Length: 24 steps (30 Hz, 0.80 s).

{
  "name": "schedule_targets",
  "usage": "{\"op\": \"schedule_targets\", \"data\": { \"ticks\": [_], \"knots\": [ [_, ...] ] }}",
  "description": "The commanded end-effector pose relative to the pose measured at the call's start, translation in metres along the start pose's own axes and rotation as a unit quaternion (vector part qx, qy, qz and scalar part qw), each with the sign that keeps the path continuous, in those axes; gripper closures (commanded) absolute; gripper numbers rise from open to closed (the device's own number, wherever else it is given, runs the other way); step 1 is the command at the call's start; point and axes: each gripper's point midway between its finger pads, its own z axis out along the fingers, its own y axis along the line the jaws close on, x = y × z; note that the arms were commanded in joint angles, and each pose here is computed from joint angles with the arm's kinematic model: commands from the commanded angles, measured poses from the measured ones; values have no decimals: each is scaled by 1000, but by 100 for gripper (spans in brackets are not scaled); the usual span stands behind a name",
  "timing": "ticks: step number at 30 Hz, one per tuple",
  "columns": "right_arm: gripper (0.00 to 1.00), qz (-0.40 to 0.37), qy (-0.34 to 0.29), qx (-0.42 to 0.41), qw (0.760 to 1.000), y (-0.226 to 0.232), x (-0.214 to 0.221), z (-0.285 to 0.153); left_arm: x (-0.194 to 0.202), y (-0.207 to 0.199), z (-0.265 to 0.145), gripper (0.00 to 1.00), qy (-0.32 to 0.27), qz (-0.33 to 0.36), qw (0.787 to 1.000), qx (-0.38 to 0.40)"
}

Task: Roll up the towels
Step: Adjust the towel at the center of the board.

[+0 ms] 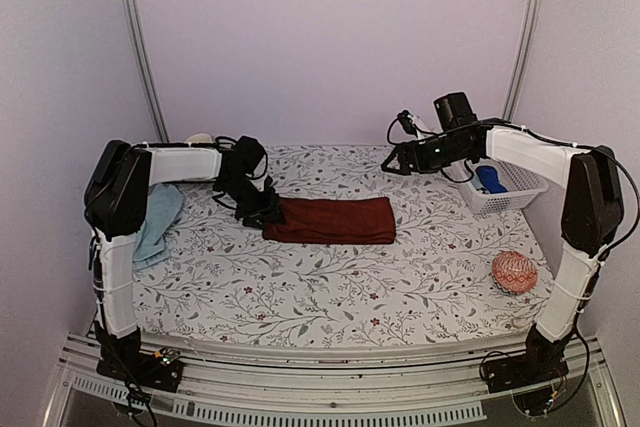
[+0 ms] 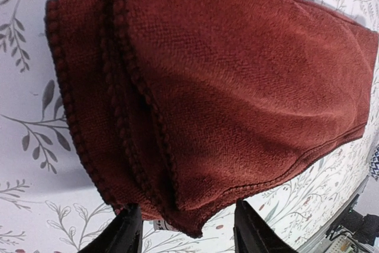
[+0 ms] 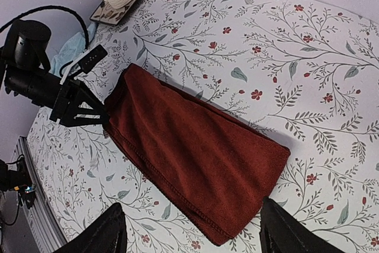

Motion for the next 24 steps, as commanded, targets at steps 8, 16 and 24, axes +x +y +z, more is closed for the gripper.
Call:
{"op": "schedule_targets", "data": {
  "ticks": [8,16,24],
  "knots": [
    [22,-3,-1,-10,1000,4,-4,3,-8,-11,-10,52,-3,-13,1000,25],
    [21,-4,-1,-11,1000,6,-3,2,-11,-5,-1,62,0,-14,1000,12],
    [21,-6,-3,-8,1000,6,-3,-1,-4,0,0,61,9,-17,1000,7]
  ]
}}
